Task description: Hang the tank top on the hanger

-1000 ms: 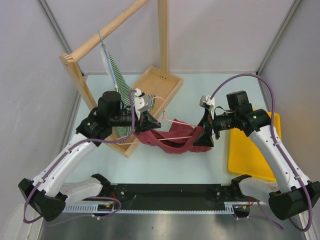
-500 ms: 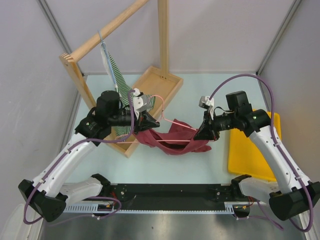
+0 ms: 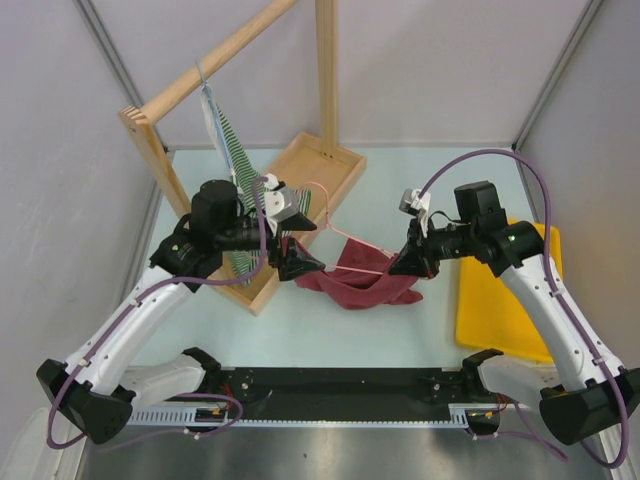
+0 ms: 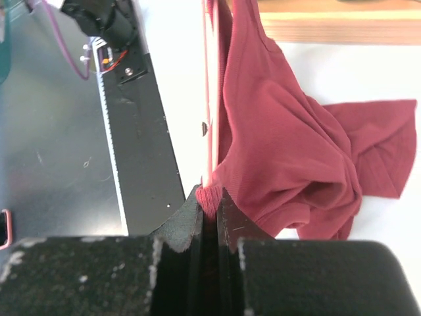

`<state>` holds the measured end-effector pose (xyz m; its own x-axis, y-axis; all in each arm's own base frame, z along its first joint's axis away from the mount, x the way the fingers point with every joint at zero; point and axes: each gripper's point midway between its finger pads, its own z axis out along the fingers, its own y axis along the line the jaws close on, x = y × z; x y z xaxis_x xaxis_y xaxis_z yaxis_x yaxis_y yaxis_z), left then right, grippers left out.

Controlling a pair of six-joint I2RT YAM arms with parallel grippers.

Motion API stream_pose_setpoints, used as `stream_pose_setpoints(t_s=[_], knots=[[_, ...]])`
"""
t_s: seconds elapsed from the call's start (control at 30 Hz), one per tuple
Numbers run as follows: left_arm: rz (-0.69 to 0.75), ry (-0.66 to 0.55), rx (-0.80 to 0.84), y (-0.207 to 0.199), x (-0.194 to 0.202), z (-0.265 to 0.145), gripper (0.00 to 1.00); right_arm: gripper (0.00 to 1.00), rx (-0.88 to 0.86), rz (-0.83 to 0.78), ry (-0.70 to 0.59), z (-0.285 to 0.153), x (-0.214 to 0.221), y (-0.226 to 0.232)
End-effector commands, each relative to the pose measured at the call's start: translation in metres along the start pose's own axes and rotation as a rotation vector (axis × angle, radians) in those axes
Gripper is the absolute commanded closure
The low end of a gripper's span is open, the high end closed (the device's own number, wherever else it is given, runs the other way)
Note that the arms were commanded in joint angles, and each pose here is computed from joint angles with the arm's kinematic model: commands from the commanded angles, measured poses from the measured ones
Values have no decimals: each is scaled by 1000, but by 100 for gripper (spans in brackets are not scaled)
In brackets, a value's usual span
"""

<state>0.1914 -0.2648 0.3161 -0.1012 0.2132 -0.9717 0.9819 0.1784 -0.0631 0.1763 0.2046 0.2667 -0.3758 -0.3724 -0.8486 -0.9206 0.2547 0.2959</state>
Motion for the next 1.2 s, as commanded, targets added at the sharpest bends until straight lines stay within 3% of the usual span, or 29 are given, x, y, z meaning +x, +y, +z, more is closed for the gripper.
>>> stream_pose_setpoints(t_s=[0.0,0.33,0.67,0.83,1.03,1.17], knots=[[56,-73,19,-5,-27,-4,0,100,76,-34,-35,-5,-13,-10],[81,-116,-79,7,-38,-9,1,100,167,-50,-109,-20,-25,-18],[155,-253,-159,-3,-73,-33,1,100,317,23,-195,-42,-35,-46],[184,-270,-172,-14,-82,-38,0,100,389,10,-247,-56,-56,-54],[195,-232,-309,-8,-74,-49,1,100,415,-16,-297,-67,-87,-57],[208,-279,-396,-9,-80,-72,1,100,412,-51,-349,-75,-114,-54]])
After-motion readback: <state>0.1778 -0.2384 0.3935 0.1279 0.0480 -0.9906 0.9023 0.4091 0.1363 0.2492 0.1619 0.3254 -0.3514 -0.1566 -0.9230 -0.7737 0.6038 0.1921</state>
